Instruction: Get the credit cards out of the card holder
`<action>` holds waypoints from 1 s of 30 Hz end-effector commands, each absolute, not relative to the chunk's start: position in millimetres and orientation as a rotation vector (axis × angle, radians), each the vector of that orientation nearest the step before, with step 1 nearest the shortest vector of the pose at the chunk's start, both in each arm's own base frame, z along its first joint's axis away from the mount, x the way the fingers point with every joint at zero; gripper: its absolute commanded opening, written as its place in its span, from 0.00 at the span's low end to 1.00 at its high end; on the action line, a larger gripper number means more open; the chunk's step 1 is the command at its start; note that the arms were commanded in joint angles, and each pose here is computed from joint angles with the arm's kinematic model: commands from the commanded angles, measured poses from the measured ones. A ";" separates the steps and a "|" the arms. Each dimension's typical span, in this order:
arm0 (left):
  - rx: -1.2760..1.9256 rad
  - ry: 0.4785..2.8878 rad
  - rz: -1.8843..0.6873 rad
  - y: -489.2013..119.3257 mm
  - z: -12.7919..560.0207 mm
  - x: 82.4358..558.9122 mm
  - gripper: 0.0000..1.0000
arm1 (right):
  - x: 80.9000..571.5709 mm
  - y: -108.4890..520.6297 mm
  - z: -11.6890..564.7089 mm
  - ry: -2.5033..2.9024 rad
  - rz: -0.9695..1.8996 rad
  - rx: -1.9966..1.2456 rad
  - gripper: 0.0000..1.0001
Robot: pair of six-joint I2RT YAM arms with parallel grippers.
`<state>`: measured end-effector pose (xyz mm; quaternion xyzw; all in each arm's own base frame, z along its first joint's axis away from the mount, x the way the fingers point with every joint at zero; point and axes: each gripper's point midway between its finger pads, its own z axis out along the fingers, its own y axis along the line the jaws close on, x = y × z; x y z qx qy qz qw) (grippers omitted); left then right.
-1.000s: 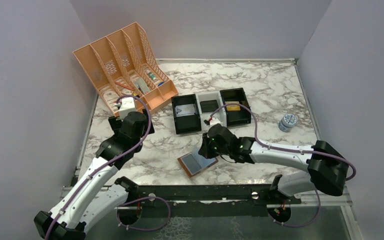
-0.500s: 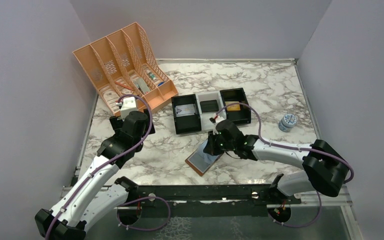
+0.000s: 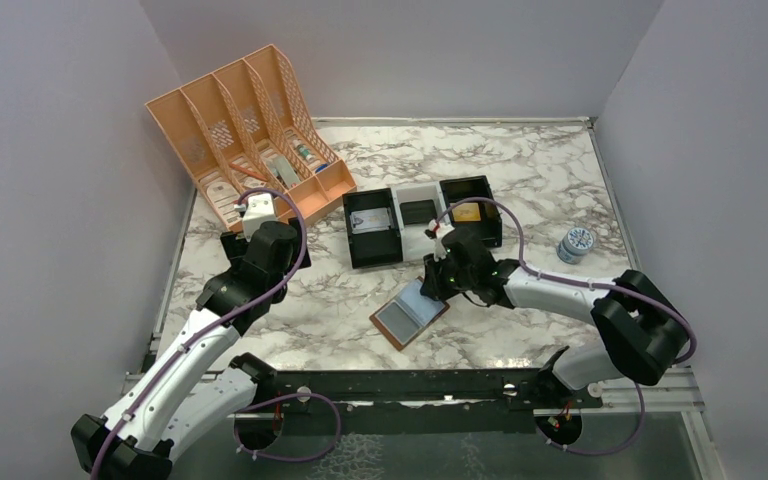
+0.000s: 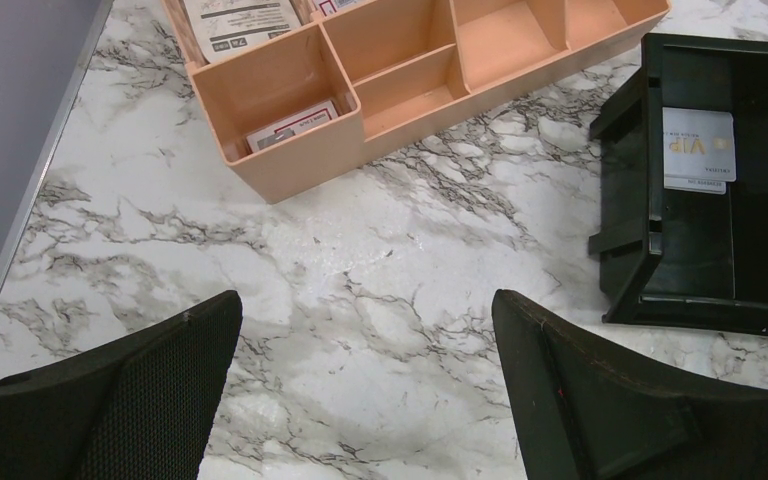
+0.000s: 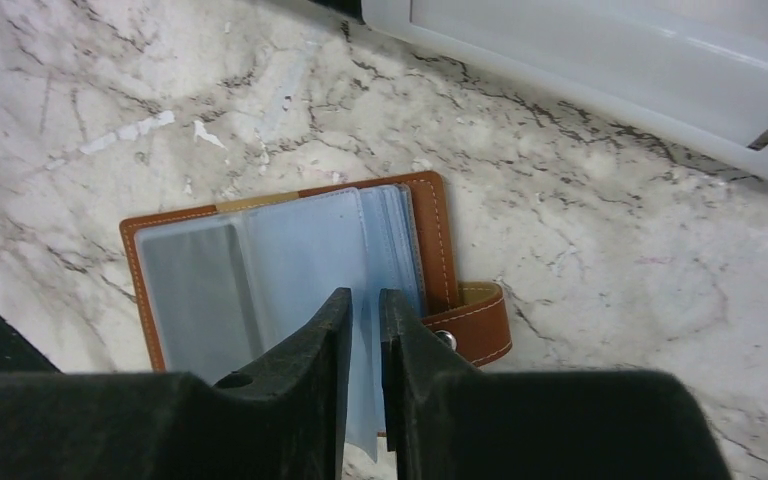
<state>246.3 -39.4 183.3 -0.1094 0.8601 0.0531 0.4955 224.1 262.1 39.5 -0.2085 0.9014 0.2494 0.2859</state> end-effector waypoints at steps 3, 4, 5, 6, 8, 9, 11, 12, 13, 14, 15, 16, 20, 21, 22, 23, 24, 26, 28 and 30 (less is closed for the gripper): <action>-0.249 2.107 0.135 -39.1 177.7 244.8 0.99 | 240.5 252.1 57.0 2.347 0.572 -0.581 0.22; -0.249 2.107 0.135 -39.2 177.9 245.0 0.99 | 243.6 250.2 63.3 2.329 0.556 -0.574 0.26; -0.248 2.109 0.135 -39.4 177.4 245.0 0.99 | 245.5 249.5 69.7 2.312 0.549 -0.575 0.30; -0.247 2.110 0.134 -39.6 177.3 245.1 0.99 | 246.1 251.1 77.0 2.292 0.558 -0.588 0.32; -0.244 2.112 0.135 -39.9 176.9 245.1 0.99 | 244.1 256.8 89.8 2.263 0.602 -0.617 0.34; -0.244 2.111 0.135 -39.7 177.1 245.2 0.99 | 241.6 259.4 94.7 2.258 0.625 -0.632 0.35; -0.244 2.111 0.137 -39.5 177.1 245.1 0.99 | 234.8 266.0 101.4 2.250 0.691 -0.655 0.38; -0.243 2.111 0.137 -39.5 177.1 245.0 0.99 | 231.6 269.6 103.6 2.244 0.727 -0.660 0.39; -0.245 2.111 0.137 -39.5 177.1 245.1 0.99 | 227.9 270.6 101.2 2.254 0.750 -0.656 0.40; -0.245 2.110 0.136 -39.6 177.3 245.1 0.99 | 226.4 270.8 99.4 2.267 0.757 -0.641 0.42; -0.246 2.108 0.137 -39.3 177.8 245.2 0.99 | 225.4 270.2 96.9 2.284 0.755 -0.628 0.43; -0.245 2.109 0.137 -39.4 177.5 245.0 0.99 | 223.3 270.1 94.0 2.299 0.760 -0.622 0.43; -0.245 2.112 0.138 -39.4 176.8 245.1 0.99 | 206.5 280.8 88.6 2.312 0.801 -0.674 0.43; -0.243 2.113 0.139 -39.5 176.5 245.3 0.99 | 200.7 285.4 86.7 2.315 0.799 -0.700 0.44; -0.243 2.115 0.141 -39.4 176.3 245.4 0.99 | 196.7 288.1 83.3 2.325 0.781 -0.715 0.45; -0.244 2.114 0.139 -39.6 176.7 245.6 0.99 | 192.9 291.1 80.2 2.332 0.764 -0.729 0.47; -0.242 2.115 0.142 -39.3 176.4 245.6 0.99 | 189.7 293.8 76.6 2.337 0.750 -0.739 0.49; -0.244 2.114 0.142 -39.2 176.2 245.5 0.99 | 186.8 297.9 70.9 2.345 0.703 -0.762 0.50; -0.245 2.113 0.142 -39.0 176.4 245.4 0.99 | 186.0 300.4 65.6 2.348 0.640 -0.784 0.51; -0.246 2.114 0.142 -39.1 176.2 245.3 0.99 | 185.7 302.3 61.5 2.346 0.595 -0.814 0.52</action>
